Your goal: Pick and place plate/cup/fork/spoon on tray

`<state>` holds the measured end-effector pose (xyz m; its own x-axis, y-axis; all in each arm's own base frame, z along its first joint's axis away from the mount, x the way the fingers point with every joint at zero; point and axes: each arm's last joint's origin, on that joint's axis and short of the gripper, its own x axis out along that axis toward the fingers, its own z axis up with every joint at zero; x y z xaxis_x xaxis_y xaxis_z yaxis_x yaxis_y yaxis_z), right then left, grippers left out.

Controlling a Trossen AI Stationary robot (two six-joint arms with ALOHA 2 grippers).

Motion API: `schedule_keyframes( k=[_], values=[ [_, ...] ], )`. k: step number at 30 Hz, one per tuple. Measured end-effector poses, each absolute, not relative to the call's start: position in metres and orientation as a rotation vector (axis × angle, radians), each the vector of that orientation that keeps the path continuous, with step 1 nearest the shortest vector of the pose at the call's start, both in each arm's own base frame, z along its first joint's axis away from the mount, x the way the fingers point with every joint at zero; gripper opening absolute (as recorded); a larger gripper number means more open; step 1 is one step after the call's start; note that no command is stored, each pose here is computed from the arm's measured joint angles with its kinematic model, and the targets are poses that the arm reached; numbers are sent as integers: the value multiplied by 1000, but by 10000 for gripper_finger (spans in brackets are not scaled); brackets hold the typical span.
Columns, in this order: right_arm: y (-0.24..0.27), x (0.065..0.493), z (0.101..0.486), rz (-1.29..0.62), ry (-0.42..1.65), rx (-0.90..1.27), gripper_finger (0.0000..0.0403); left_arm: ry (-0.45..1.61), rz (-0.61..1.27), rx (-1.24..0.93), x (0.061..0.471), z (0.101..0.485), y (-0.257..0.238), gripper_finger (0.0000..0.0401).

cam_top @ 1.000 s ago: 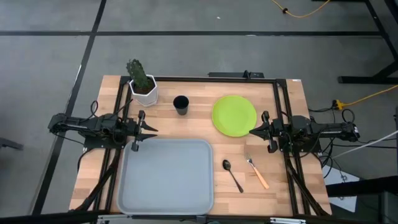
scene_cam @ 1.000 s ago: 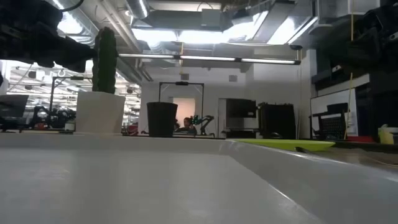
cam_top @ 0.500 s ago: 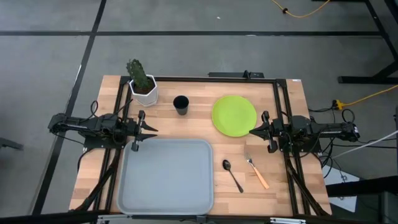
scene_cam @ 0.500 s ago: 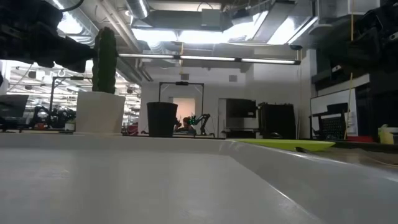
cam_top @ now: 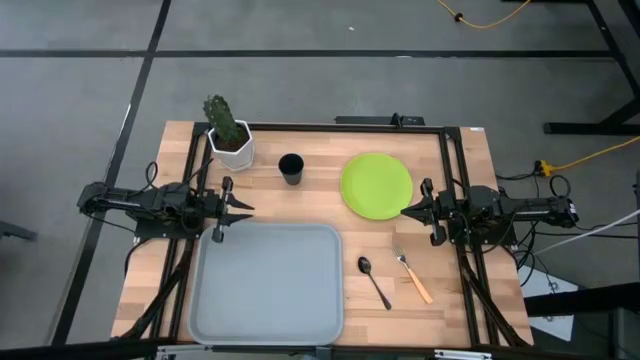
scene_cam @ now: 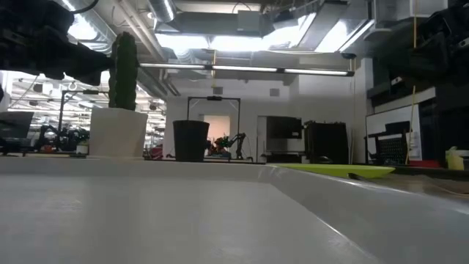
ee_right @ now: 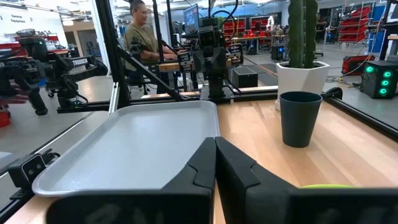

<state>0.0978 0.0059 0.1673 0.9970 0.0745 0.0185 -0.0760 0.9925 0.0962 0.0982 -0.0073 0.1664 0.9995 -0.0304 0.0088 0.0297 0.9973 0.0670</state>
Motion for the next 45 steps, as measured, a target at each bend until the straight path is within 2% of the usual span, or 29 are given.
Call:
schedule_keyframes(
  k=[5,12,17,22,27,40,45],
  values=[
    [6,98,167,75,-15,101,11,-18,57,182,98,168,-5,83],
    [6,98,172,78,-64,98,11,-14,75,316,98,168,-4,83],
    [6,97,175,79,-89,114,11,-49,45,188,98,171,-5,83],
    [6,97,175,83,-84,258,11,-66,45,29,98,172,-5,83],
    [6,97,175,88,-87,321,11,-63,131,35,98,172,-3,83],
    [6,96,184,95,-182,316,11,-35,129,5,98,169,-3,83],
    [6,96,189,128,-219,396,11,-34,130,5,98,169,-3,83]
  ],
)
